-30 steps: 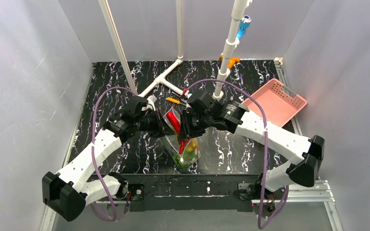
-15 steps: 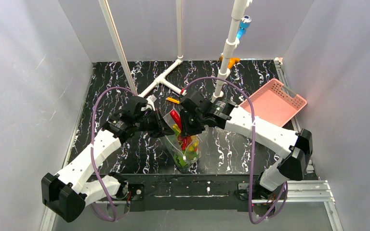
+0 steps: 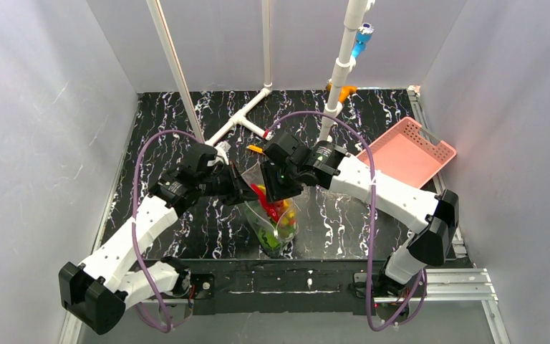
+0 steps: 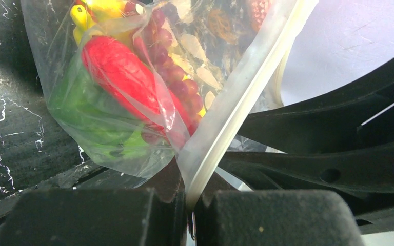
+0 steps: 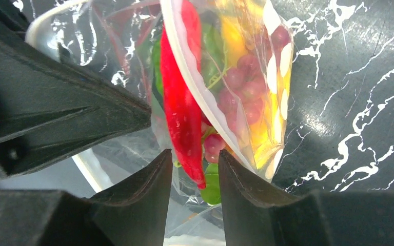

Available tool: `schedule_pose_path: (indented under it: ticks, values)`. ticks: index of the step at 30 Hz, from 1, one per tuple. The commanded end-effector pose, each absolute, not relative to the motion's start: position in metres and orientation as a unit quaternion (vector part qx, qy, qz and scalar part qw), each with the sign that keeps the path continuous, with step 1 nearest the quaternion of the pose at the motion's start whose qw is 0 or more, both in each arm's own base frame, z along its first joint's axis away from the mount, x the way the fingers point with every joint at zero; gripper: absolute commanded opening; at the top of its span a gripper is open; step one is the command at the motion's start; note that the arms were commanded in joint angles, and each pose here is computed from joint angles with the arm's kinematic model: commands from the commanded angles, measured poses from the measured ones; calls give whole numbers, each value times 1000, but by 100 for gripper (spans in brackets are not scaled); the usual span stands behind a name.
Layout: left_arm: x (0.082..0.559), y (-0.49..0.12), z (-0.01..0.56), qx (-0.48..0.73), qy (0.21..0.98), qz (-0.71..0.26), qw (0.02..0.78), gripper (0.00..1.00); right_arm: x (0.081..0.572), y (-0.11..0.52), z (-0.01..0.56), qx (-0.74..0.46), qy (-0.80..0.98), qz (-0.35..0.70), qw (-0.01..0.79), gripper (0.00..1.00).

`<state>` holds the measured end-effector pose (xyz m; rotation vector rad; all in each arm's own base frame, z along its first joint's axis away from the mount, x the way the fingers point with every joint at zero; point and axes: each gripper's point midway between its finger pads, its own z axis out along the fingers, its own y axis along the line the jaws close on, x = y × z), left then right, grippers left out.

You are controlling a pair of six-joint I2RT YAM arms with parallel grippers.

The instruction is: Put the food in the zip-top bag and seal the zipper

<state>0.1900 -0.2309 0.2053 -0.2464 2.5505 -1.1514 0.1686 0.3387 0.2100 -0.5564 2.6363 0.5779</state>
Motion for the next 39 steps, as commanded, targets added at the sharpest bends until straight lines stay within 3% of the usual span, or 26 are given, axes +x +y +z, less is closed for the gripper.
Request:
schedule_pose_path:
  ticks: [1,8,16,22,26,34,39]
  values:
    - [187,-226,220,-95,887,-412,189,0,159,345,254,-226,916,253,214,48]
    - [190,-199,229,-157,873,-386,253,0,102,353,312,-321,839,374,228,66]
    - [188,-172,227,-214,853,-369,300,0,66,346,295,-391,808,358,257,81]
    - [187,-171,223,-216,855,-365,298,0,68,355,249,-374,818,345,270,78]
    - [188,-171,223,-214,856,-363,299,0,85,371,236,-333,822,350,301,62]
    - [188,-172,226,-216,855,-365,298,0,95,392,224,-294,797,402,342,58]
    - [187,-171,229,-216,854,-366,299,0,121,394,210,-277,818,338,374,49]
